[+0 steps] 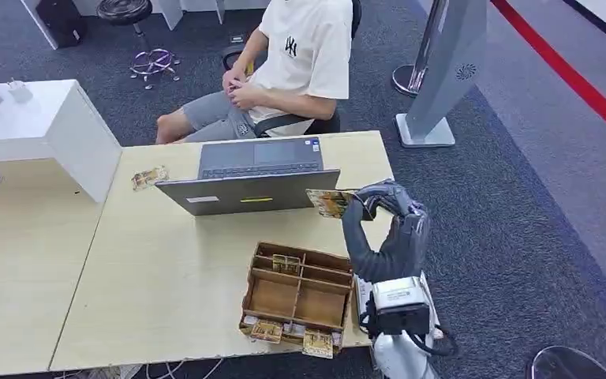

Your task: Pass the card to the sensor for recognition and then transmit it.

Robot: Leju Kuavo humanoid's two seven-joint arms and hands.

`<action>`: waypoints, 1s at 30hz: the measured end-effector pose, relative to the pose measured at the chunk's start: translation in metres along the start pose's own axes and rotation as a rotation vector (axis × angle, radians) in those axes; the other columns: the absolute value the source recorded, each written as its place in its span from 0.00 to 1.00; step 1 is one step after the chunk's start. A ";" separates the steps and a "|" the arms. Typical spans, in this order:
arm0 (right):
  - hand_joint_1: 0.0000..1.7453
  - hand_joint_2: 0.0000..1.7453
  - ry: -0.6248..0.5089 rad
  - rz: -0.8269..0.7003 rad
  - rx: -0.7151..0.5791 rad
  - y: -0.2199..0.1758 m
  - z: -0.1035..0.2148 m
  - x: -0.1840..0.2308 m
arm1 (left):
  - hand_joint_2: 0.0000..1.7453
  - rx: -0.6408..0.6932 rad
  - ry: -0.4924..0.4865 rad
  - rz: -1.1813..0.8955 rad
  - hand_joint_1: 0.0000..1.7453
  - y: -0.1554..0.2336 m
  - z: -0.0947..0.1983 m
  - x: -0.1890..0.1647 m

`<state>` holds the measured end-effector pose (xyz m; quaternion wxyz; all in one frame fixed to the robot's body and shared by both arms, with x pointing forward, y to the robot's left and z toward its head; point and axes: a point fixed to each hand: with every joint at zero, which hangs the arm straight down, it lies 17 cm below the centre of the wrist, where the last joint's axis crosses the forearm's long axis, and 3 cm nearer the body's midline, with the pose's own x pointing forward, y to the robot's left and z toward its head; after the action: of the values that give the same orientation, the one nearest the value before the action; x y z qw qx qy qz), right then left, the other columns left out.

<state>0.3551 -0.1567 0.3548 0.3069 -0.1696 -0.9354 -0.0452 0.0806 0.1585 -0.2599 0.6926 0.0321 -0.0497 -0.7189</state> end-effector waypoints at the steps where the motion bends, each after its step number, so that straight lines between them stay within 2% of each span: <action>1: 1.00 1.00 -0.004 -0.001 0.003 0.002 -0.002 0.000 | 0.00 0.001 -0.001 -0.005 0.00 0.000 0.000 0.000; 5: 1.00 1.00 -0.082 0.069 0.065 0.027 -0.015 0.008 | 0.00 -0.004 -0.010 -0.048 0.00 0.003 0.001 0.002; 12: 1.00 1.00 -0.285 0.363 0.242 0.108 -0.054 0.003 | 0.00 -0.010 -0.039 -0.166 0.00 0.008 0.003 0.008; 14: 1.00 1.00 -0.304 0.396 0.271 0.122 -0.060 -0.001 | 0.00 -0.009 -0.039 -0.192 0.00 0.008 0.004 0.009; 18: 1.00 1.00 -0.343 0.457 0.316 0.140 -0.061 -0.005 | 0.00 -0.008 -0.041 -0.220 0.00 0.009 0.004 0.010; 24: 1.00 1.00 -0.486 0.686 0.407 0.176 -0.065 -0.011 | 0.00 -0.013 -0.053 -0.263 0.00 0.009 0.005 0.013; 30: 1.00 1.00 -0.488 0.793 0.436 0.189 -0.081 -0.029 | 0.00 -0.012 -0.059 -0.288 0.00 0.009 0.005 0.015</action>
<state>0.4875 -0.0034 0.3993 0.1016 -0.4489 -0.8313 0.3117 0.0886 0.1431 -0.2532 0.5805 0.0136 -0.0606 -0.8119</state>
